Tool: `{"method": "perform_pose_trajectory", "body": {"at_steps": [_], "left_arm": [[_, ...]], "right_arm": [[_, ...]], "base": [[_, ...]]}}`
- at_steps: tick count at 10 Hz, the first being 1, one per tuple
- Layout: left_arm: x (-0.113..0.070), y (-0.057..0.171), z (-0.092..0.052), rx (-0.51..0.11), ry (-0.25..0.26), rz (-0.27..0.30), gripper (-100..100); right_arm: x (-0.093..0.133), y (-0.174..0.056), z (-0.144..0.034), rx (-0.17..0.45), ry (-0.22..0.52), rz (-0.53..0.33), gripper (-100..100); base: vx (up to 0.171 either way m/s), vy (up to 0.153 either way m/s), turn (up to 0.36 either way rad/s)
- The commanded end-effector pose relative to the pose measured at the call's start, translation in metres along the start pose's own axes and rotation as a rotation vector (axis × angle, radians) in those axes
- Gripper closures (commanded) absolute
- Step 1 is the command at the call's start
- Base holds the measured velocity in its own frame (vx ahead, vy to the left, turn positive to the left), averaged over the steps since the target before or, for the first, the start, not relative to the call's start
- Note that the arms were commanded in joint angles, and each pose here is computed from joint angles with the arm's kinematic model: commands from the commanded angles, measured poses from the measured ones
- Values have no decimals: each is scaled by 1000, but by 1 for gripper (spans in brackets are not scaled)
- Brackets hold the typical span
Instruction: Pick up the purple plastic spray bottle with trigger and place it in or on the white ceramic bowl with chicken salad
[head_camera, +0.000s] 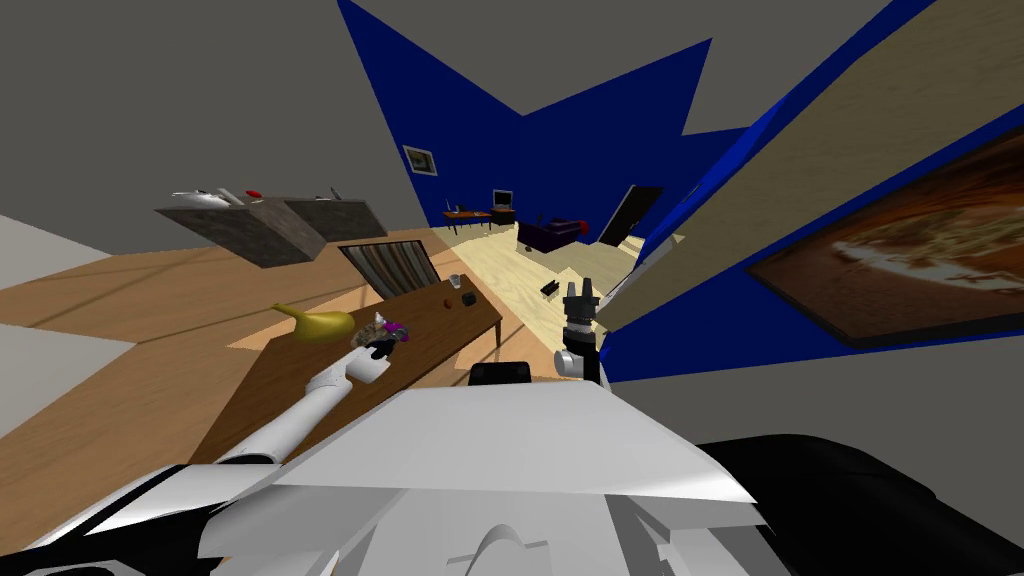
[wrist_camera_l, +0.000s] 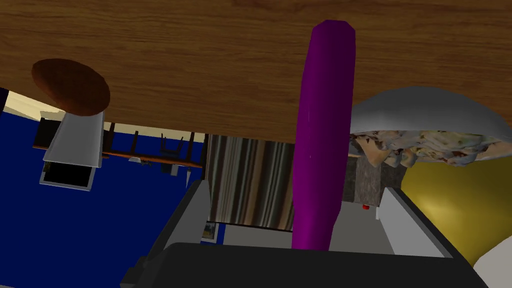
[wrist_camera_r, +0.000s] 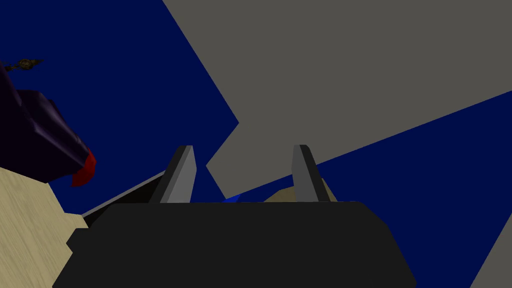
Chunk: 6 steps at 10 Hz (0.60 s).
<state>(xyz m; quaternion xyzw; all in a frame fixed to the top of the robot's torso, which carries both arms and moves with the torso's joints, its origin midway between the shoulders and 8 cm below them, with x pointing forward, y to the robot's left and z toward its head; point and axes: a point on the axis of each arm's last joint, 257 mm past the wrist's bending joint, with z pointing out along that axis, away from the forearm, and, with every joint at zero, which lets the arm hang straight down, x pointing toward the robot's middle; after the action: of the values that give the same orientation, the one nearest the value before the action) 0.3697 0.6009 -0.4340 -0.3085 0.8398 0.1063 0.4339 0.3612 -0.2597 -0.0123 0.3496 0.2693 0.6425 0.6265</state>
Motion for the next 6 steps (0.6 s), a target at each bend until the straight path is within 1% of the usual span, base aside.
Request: {"method": "perform_pose_trajectory", "body": {"at_steps": [1,2,3,4,5,6], "left_arm": [[-10,24,-3,-48,-8,37,-100],[-17,40,-2,-79,-13,58,-100],[-14,30,-2,-57,-10,44,-100],[-16,32,-1,-62,-10,48,0],[-10,29,2,-61,-11,48,-100],[-7,28,3,-61,-10,49,-100]], "right_arm": [[0,0,0,0,0,0,0],[0,0,0,0,0,0,0],[0,0,0,0,0,0,0],[0,0,0,0,0,0,0],[0,0,0,0,0,0,0],[0,0,0,0,0,0,0]], "base": [[49,-18,-116],[38,-17,-88],[16,-5,-17],[0,0,0],[33,38,7],[56,59,0]]}}
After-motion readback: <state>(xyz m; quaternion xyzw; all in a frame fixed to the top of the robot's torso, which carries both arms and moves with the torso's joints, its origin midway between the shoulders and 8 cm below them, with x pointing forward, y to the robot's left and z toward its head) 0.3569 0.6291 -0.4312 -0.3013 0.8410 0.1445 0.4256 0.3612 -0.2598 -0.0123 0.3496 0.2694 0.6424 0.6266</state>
